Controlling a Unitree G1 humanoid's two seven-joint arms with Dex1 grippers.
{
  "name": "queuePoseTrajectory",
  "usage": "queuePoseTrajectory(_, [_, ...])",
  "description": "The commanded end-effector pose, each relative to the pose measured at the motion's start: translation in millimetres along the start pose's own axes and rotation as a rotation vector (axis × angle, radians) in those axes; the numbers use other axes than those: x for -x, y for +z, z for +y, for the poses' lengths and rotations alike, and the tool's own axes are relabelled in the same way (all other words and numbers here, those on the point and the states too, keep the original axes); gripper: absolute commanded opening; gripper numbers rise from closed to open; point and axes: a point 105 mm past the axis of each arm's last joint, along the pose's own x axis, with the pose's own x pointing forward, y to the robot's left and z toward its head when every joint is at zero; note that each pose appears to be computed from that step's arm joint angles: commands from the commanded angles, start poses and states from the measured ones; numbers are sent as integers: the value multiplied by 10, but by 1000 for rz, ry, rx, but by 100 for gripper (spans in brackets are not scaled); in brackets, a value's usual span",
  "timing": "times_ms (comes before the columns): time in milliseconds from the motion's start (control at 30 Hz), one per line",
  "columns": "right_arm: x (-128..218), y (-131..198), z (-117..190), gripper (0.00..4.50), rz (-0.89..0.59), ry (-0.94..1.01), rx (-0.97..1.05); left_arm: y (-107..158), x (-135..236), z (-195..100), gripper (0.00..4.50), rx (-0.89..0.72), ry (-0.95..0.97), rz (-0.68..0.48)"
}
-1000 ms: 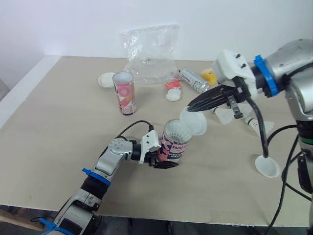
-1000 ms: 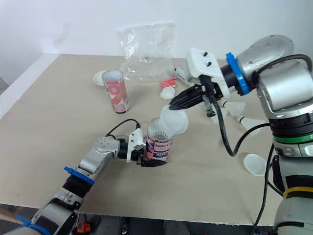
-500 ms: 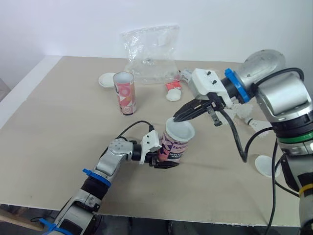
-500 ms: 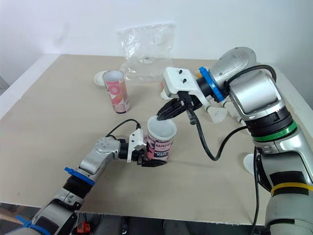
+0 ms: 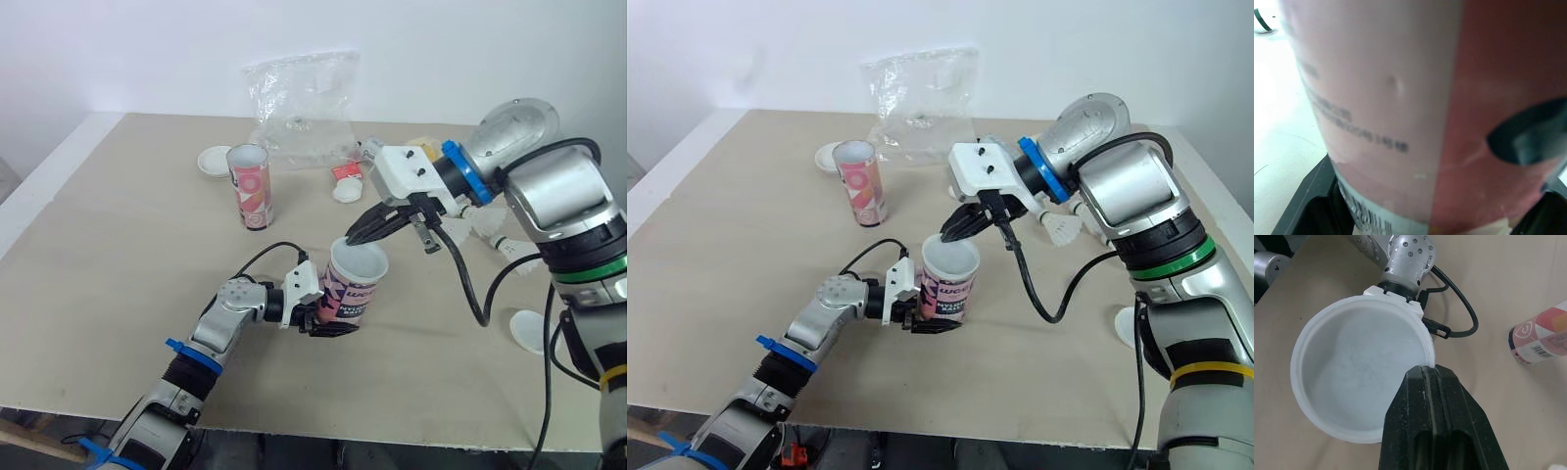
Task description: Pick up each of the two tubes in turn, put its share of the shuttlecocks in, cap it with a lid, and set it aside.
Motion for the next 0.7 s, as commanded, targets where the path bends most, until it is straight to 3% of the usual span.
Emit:
queuePoseTrajectory(33, [76,45,18,6,33,22,39,-339,-62,-175,335,105,-53,103])
queuePoseTrajectory(400, [78,56,45,6,45,36,30,-347,-50,-158,335,110,-45,108])
queuePoseTrajectory(433, [76,56,47,52,43,38,25,-346,-51,-157,335,110,-45,108])
queuePoseTrajectory(500, [77,45,48,83,46,39,22,-344,-52,-157,335,111,-44,108])
queuePoseTrajectory(600, [88,40,31,209,42,26,28,-352,-49,-159,335,113,-43,111])
queuePoseTrajectory(700, [119,59,17,209,18,12,15,-360,-43,-161,335,115,-41,113])
